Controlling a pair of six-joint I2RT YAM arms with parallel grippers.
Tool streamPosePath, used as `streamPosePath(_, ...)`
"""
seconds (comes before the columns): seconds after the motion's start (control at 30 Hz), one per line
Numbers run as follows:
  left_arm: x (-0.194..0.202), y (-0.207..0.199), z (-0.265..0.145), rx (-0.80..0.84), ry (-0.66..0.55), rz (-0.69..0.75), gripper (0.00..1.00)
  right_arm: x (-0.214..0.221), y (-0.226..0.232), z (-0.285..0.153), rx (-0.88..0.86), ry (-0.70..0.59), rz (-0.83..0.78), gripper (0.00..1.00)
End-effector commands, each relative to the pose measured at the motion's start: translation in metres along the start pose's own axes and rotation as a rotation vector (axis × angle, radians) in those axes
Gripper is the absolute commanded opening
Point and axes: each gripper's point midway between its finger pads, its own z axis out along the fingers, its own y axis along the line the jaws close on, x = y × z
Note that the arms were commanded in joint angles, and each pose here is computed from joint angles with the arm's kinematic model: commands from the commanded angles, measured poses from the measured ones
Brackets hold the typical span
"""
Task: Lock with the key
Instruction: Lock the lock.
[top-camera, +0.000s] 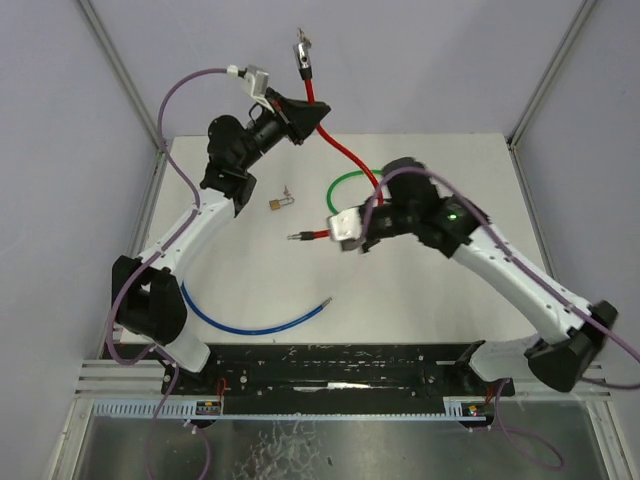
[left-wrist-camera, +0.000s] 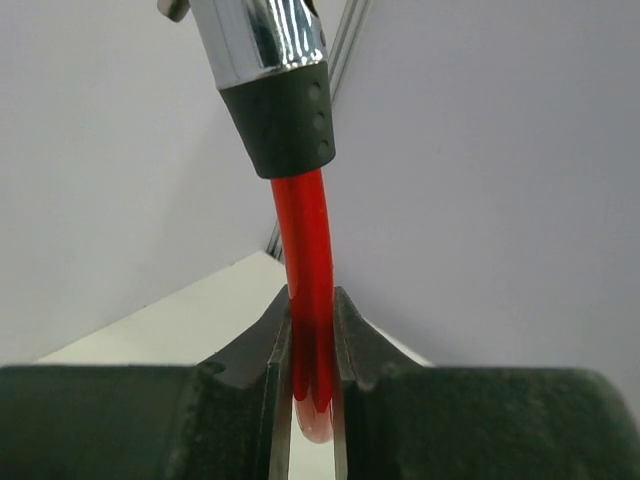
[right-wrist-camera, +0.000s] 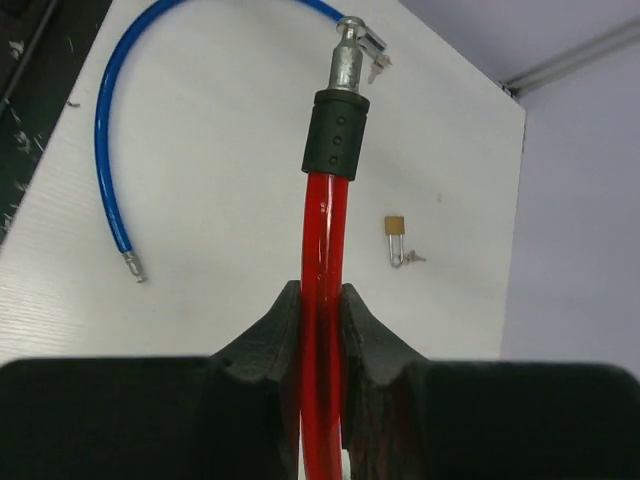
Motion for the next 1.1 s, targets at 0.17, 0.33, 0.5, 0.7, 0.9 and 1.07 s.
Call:
streamPosePath(0.17,0.019,-0.057,-0.038,0.442,-0.128,0.491,0.00,-0.032,-0.024,-0.123,0.158,-0.539,0.543,0.00)
streamPosePath(0.33,0.038,-0.050,-0.045,0.420,-0.092,0.683,0.00,-0.025,-0.033,-0.151,0.203,-0.745,0.830,0.00)
streamPosePath(0.5,0.050,-0.040,-0.041,0.340,-0.050,0.828,0.00,-0.026,-0.033,-0.159,0.202,-0.864,0.969,0.00)
streamPosePath(0.7,0.072,-0.032,-0.032,0.221,0.037,1.005,0.00,-0.012,-0.031,-0.152,0.249,-0.901,1.017,0.00)
streamPosePath(0.9,0.084,-0.034,-0.028,0.230,0.068,1.026,0.00,-0.009,-0.030,-0.150,0.248,-0.919,1.033,0.00)
streamPosePath(1.07,0.093,-0.043,-0.027,0.255,0.080,1.040,0.00,-0.002,-0.032,-0.147,0.259,-0.912,1.060,0.00)
